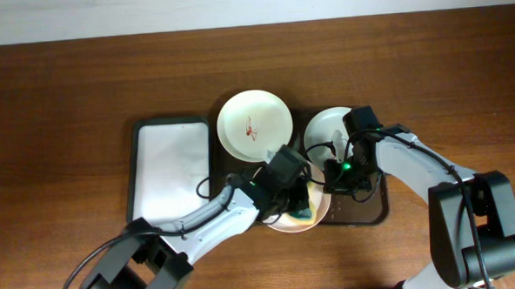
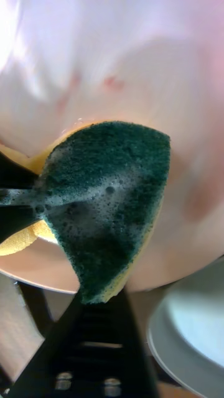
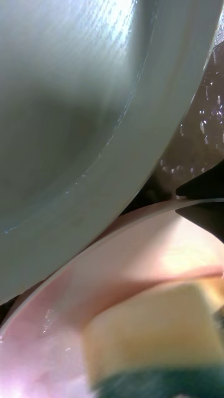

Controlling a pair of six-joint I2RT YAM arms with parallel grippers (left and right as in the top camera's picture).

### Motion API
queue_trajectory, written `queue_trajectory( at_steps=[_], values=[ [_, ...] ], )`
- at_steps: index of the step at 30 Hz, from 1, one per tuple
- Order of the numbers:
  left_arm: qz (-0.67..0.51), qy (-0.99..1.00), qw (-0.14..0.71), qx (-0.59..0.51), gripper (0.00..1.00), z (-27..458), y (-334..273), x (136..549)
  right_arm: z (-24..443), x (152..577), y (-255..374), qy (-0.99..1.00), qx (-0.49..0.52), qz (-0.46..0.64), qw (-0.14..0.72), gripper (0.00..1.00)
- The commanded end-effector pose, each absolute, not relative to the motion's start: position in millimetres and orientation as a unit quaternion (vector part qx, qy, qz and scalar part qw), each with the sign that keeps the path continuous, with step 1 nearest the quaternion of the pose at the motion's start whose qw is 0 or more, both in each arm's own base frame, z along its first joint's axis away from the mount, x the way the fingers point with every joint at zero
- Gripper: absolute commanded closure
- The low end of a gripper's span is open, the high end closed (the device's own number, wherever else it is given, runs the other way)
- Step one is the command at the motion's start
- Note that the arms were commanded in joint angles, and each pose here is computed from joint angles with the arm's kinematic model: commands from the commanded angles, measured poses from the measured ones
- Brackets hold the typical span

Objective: Clean dirty plates on tray and stack at the side
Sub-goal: 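Scrub the pink plate with the sponge in the left gripper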

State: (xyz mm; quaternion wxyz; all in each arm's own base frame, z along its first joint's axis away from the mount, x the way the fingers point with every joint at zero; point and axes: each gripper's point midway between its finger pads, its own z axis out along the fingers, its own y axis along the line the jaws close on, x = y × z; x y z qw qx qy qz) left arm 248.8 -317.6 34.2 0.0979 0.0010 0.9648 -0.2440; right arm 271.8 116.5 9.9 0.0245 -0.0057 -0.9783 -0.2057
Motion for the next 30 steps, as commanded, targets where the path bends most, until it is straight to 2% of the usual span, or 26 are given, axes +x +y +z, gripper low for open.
queue_trajectory(
  at_steps=[1,16,21,25,30],
  values=[
    [-0.225,0.966,0.127,-0.009,1.0,38.0,-314.6,248.6,4.9,269.9,112.8,-0.981,-0.009,-0.191,0.029,0.96],
    [-0.103,0.961,0.254,-0.048,1.0,29.6,-270.3,296.1,5.0,269.8,112.9,-0.981,-0.009,-0.191,0.029,0.96],
    [-0.106,0.97,0.216,-0.037,1.0,22.6,-264.0,290.1,4.9,269.8,112.8,-0.981,-0.009,-0.191,0.029,0.96],
    [-0.181,0.972,0.142,0.043,1.0,21.4,-289.8,266.8,4.9,269.8,112.8,-0.981,-0.009,-0.191,0.029,0.96],
    [-0.218,0.964,0.142,0.058,1.0,28.4,-305.1,267.0,4.9,269.8,112.8,-0.981,-0.009,-0.191,0.029,0.96]
  ],
)
